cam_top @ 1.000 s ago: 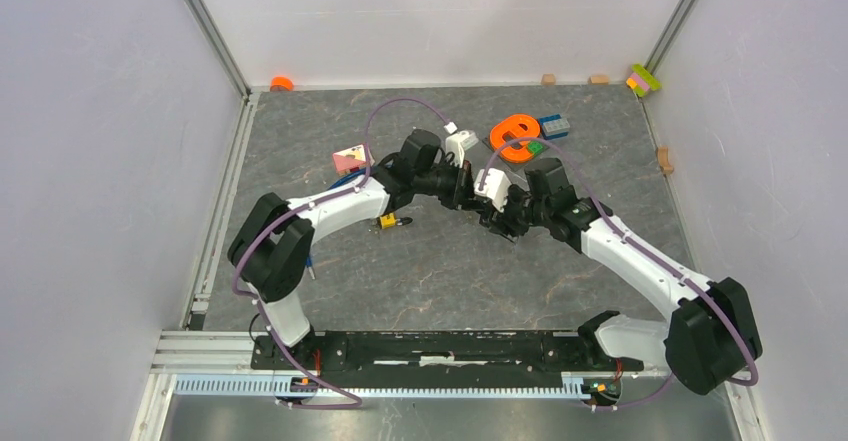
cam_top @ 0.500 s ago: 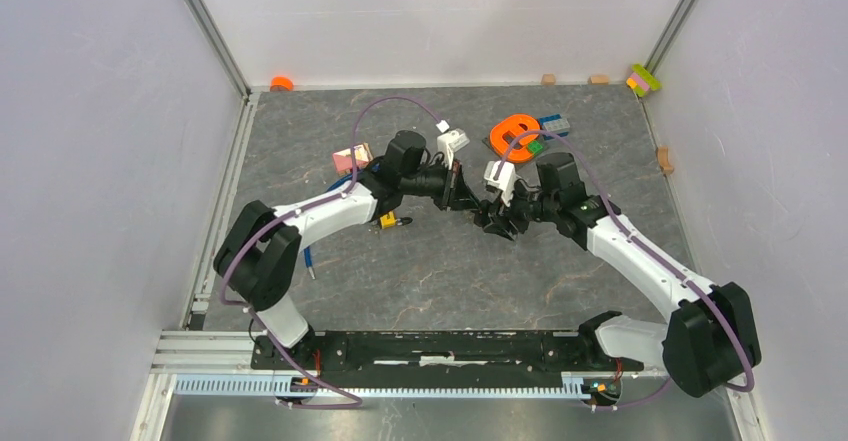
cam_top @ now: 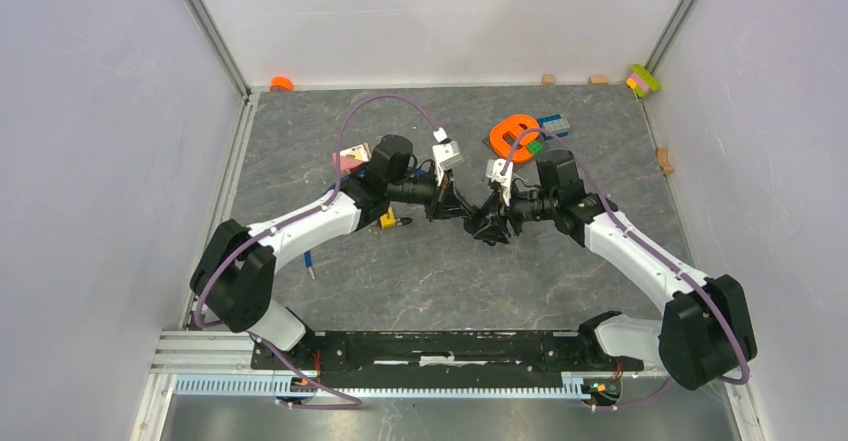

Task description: Unlock with the key

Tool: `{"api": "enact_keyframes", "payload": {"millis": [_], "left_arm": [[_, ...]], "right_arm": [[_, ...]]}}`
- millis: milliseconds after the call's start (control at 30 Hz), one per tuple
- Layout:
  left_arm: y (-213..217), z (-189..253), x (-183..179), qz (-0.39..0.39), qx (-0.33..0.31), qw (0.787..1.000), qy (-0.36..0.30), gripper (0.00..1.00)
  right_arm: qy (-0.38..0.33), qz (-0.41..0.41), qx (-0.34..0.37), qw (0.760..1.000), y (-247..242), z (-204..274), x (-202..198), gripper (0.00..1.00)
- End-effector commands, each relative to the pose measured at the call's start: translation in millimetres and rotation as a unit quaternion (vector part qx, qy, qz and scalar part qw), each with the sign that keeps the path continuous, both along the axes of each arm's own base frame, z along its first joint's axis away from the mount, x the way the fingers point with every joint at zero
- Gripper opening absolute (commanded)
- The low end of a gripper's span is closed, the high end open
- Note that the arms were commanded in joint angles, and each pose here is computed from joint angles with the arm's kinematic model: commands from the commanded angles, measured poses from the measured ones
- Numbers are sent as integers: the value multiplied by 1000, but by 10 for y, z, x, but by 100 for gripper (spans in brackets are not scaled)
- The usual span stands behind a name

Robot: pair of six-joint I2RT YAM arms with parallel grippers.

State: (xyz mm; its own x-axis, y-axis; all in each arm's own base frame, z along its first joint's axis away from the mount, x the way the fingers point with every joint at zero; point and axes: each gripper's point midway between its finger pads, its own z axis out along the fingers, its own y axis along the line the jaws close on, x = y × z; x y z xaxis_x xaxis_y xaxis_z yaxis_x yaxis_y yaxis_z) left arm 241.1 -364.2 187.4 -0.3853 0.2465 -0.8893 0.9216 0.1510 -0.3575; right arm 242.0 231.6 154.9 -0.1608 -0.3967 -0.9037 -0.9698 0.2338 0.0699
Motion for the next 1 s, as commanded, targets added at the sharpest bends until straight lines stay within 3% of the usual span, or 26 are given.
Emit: {"api": "enact_keyframes", "payload": {"millis": [0,200,300,433,500,600,767,800,967], "left_arm": [[108,-132,-708,-176,-4,984,-32,2],[212,-232,-723,-219,18,969,-111,6],[180,-233,-651,-200,28,974,-97,12],[69,-197,-412,-113,41,992,-43,19],[27,-188,-322,-87,44,995,-27,16],[1,-161,-264,-69,42,997,-14,2],[52,-129,-171,-31,49,998,-11,2],[81,-143,-174,-31,53,998,-14,4],[291,-333,-258,-62,97,991,-66,31]], "right_arm": [[-151,48,115,981,287,930,307,0],[-134,61,117,982,309,830,265,0],[-147,45,107,982,275,813,311,0],[-179,12,88,980,202,805,386,0],[-189,-5,76,979,162,763,440,0],[-186,-10,66,980,147,680,462,0],[-194,-39,65,978,77,678,505,4],[-197,-44,63,977,57,679,507,6],[-203,-33,17,979,-54,495,422,30]]}}
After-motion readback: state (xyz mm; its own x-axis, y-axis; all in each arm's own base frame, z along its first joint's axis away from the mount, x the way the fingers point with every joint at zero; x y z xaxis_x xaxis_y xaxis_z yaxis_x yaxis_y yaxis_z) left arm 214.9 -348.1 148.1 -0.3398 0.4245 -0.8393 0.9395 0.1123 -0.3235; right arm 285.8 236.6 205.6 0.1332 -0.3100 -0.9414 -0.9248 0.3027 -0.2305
